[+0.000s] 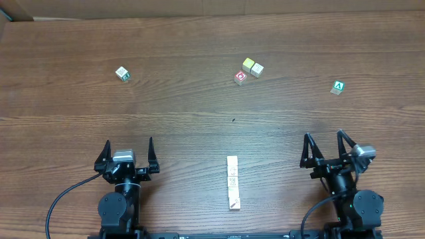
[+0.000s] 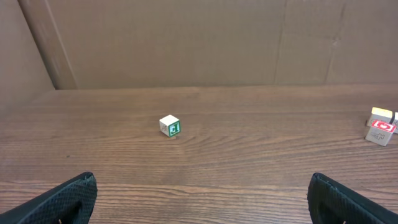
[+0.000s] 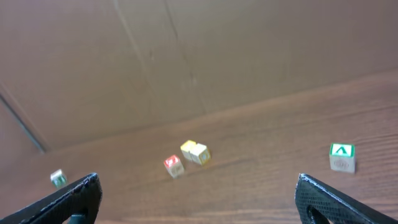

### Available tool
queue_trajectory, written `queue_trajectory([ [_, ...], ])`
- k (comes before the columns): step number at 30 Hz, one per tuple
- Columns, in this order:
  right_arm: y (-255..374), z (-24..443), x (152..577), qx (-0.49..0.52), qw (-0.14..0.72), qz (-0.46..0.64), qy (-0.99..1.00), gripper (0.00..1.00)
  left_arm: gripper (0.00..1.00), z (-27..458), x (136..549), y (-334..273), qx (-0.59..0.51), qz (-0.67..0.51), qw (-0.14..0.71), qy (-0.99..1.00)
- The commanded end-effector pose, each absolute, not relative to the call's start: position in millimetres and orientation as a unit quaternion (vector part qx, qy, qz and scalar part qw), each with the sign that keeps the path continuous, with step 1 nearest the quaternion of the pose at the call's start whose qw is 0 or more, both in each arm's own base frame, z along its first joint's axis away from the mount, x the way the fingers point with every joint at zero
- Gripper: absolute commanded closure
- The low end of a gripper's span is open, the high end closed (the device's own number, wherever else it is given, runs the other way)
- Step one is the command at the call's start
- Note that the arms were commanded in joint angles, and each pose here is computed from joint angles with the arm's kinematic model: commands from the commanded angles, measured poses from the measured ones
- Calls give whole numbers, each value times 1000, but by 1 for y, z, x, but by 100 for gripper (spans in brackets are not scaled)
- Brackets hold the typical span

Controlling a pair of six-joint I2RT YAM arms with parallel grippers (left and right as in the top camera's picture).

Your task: Flip 5 blocks

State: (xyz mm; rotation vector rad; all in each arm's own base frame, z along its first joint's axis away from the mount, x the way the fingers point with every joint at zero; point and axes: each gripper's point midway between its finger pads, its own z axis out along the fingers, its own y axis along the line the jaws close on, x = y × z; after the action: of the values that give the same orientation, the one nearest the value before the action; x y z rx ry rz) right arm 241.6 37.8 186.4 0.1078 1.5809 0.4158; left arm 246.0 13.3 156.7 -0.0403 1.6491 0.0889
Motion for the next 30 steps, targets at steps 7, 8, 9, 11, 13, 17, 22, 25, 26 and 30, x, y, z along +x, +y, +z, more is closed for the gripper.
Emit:
queue_trajectory([
  [7,40,172,243,25,682,167,712,0,0,158,246,14,-14,44,681,731],
  [8,40,172,243,25,682,167,712,0,0,158,246,14,-14,44,681,731],
  [9,40,172,243,24,682,166,712,0,0,158,246,14,-14,44,681,731],
  [11,40,172,243,24,682,166,712,0,0,158,246,14,-14,44,681,731],
  [13,40,172,243,24,682,166,712,0,0,158,246,14,-14,44,681,731],
  [17,40,172,243,24,683,166,711,0,0,158,246,14,-14,44,681,731],
  [22,40,172,243,24,683,166,711,0,0,158,246,14,-14,44,681,731],
  [25,40,172,243,24,683,166,711,0,0,158,246,14,-14,44,681,731],
  [26,40,172,243,24,683,166,711,0,0,158,246,14,-14,44,681,731],
  [30,40,172,243,24,683,166,711,0,0,158,246,14,-14,44,681,731],
])
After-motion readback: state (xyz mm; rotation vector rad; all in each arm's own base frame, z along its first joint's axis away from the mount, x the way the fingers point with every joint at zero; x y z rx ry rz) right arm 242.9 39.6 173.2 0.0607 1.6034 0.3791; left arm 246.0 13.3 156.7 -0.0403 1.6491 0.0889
